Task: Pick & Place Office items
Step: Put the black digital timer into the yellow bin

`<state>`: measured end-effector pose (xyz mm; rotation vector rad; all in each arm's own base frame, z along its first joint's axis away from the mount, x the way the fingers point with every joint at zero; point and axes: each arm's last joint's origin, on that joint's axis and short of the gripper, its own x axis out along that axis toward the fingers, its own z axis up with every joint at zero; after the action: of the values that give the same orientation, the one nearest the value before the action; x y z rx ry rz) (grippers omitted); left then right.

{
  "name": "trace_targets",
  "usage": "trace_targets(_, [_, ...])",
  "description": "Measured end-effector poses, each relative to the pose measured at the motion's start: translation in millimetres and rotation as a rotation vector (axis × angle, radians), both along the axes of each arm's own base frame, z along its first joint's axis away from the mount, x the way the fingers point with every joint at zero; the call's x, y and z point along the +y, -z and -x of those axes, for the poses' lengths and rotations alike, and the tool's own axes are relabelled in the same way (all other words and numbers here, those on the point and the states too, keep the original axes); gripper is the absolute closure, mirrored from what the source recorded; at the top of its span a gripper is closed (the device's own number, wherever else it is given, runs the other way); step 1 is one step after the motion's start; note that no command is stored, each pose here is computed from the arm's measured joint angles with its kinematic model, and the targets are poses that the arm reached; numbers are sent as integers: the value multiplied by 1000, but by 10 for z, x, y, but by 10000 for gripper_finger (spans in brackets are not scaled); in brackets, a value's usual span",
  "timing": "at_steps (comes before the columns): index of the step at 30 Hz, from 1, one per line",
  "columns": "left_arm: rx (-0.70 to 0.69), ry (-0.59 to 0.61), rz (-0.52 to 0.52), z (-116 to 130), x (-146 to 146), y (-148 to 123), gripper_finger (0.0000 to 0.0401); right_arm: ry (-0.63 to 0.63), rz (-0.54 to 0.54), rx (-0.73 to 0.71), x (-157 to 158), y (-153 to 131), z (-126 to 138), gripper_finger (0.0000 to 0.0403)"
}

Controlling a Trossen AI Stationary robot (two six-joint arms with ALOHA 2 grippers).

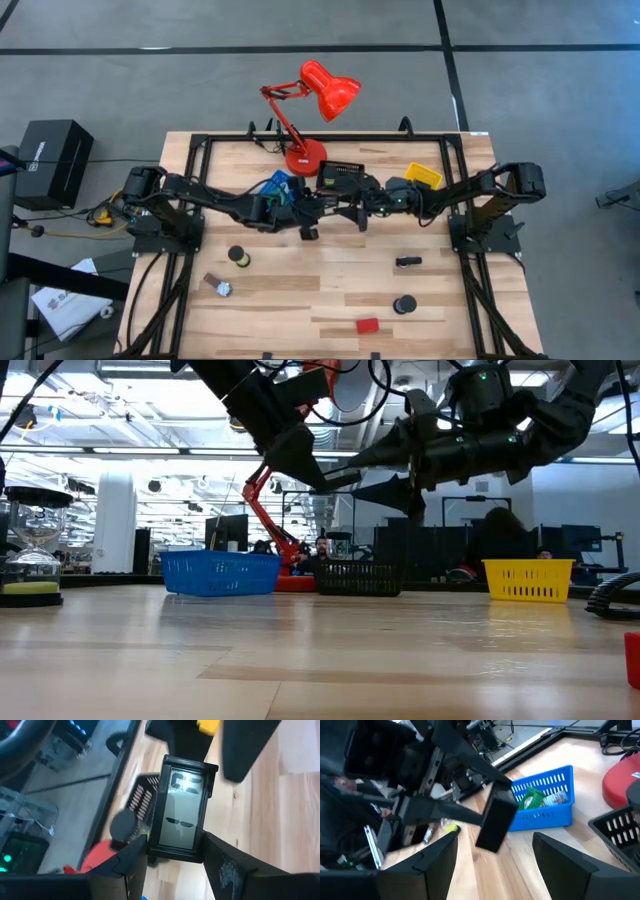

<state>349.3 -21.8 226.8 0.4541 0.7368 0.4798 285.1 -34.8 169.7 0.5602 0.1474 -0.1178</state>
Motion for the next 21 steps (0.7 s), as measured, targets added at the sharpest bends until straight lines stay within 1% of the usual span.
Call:
trace_targets(5, [-49,15,-12,-38,-6,-45,238,38,-26,-19,-111,-125,-94,154])
trace_targets(8, [-56,14,-20,-48,23,-56,235,44,-29,28,-158,-166,-154,154])
trace_targets(12, [-30,33,-62,-56,69,-64,236,23,-34,90,-160,-199,-214,160])
trace_targets(16, [-53,26,-64,-71,101,-84,237,30,-59,78,-170,-237,-236,185])
trace_targets(21, [-54,24,-65,-72,103,-86,235,55,-104,72,-238,-241,-226,231])
